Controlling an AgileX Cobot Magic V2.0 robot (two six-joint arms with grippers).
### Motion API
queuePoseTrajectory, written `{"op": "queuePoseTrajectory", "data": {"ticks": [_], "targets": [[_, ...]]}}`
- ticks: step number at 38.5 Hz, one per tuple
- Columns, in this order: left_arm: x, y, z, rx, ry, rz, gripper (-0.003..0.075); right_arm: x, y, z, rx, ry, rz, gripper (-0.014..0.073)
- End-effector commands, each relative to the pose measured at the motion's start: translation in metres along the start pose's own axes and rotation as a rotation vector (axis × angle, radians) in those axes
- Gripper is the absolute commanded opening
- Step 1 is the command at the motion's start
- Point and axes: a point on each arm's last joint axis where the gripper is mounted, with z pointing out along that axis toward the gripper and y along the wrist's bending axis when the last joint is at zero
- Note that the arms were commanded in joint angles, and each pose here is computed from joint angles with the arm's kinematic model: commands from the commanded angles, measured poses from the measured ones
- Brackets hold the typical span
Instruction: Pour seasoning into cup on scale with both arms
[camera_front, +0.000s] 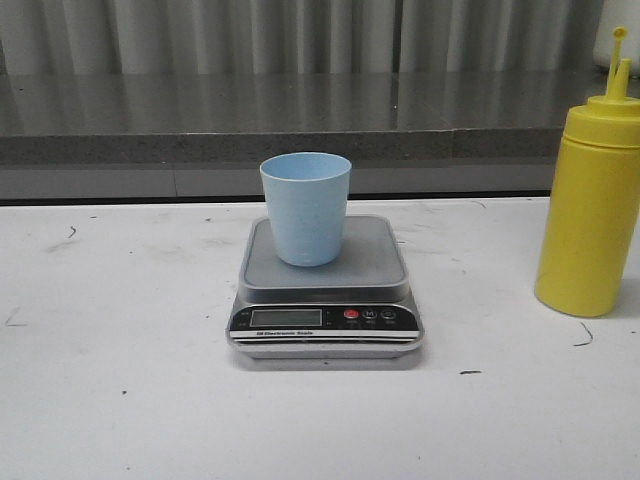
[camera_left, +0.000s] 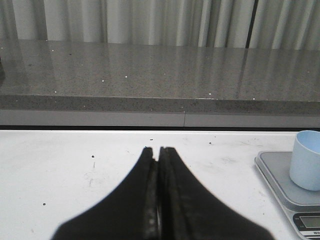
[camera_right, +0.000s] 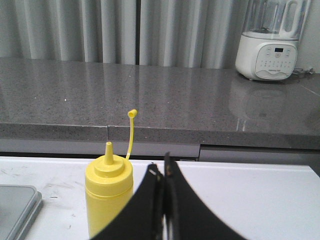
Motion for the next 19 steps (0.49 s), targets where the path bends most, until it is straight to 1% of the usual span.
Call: {"op": "queuePoseTrajectory", "data": {"ticks": [1,14,19], "targets": [[-0.015,-0.001,-0.005,0.003,-0.112,-0.007,-0.002,-0.017,0.002,-0.002,-0.02,-0.098,-0.006,-0.0096],[-0.015,-0.001,-0.005,0.003,-0.112,-0.007,-0.002,-0.017,0.002,-0.002,-0.02,-0.098,-0.006,-0.0096],[0.0,0.0,0.003,0.007,-0.109,-0.021,-0.002,-0.017,0.002,-0.002,-0.02,-0.098,-0.006,-0.0096]]}}
